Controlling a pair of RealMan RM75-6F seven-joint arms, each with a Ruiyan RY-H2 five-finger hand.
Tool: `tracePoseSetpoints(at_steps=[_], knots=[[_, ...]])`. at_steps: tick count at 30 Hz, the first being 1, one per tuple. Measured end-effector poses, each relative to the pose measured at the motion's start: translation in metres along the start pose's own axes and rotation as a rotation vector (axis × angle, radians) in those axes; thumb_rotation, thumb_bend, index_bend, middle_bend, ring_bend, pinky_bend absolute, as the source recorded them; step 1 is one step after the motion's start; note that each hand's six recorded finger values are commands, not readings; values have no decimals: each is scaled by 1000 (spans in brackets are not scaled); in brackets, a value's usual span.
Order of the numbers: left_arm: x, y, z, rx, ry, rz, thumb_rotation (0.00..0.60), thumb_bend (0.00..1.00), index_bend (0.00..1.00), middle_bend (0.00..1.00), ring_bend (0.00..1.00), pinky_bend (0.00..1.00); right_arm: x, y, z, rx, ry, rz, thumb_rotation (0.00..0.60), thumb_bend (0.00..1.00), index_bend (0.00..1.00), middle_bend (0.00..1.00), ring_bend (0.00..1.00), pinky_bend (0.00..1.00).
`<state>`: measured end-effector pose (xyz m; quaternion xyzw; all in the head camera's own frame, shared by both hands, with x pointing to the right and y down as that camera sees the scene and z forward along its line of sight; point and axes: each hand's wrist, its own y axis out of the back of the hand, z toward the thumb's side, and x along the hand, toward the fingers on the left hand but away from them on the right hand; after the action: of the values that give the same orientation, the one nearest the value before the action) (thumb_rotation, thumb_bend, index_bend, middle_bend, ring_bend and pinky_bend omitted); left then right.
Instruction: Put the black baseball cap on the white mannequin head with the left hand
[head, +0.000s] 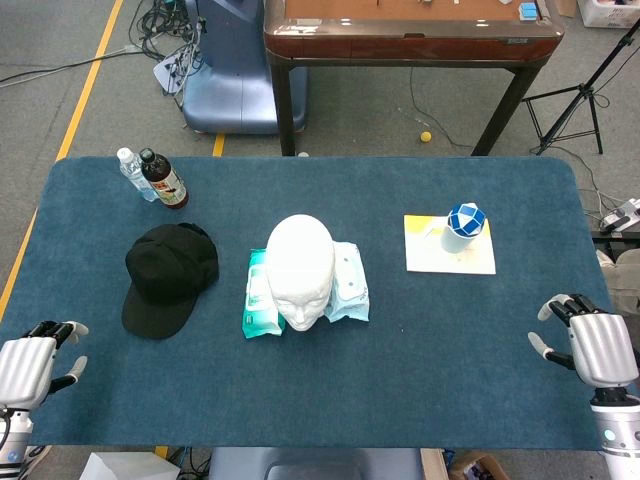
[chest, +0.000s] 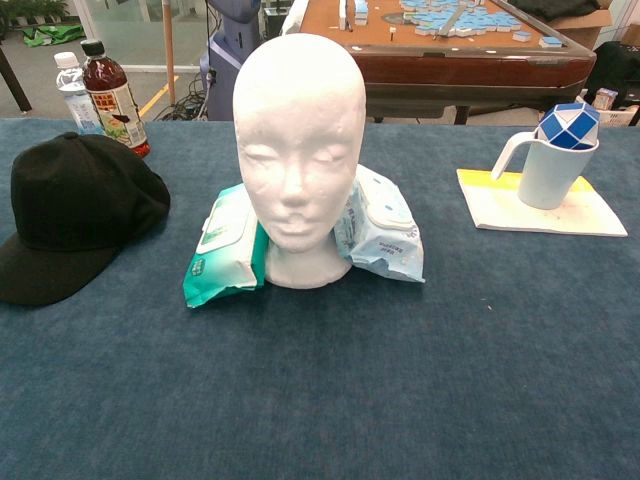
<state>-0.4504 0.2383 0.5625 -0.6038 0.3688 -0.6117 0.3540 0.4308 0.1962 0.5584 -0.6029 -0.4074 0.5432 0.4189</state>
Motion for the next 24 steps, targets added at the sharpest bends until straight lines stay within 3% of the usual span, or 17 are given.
tracePoseSetpoints(at_steps=[17, 24], knots=[[-2, -2, 5, 2, -14, 2, 600, 280, 401, 506, 318, 467, 0, 2, 1, -16, 5, -6, 600, 205, 535, 476, 378, 661], [-5, 3, 11, 4, -56, 52, 600, 110, 443, 548, 321, 477, 2, 5, 2, -29, 13, -13, 600, 205, 535, 475, 378, 661]])
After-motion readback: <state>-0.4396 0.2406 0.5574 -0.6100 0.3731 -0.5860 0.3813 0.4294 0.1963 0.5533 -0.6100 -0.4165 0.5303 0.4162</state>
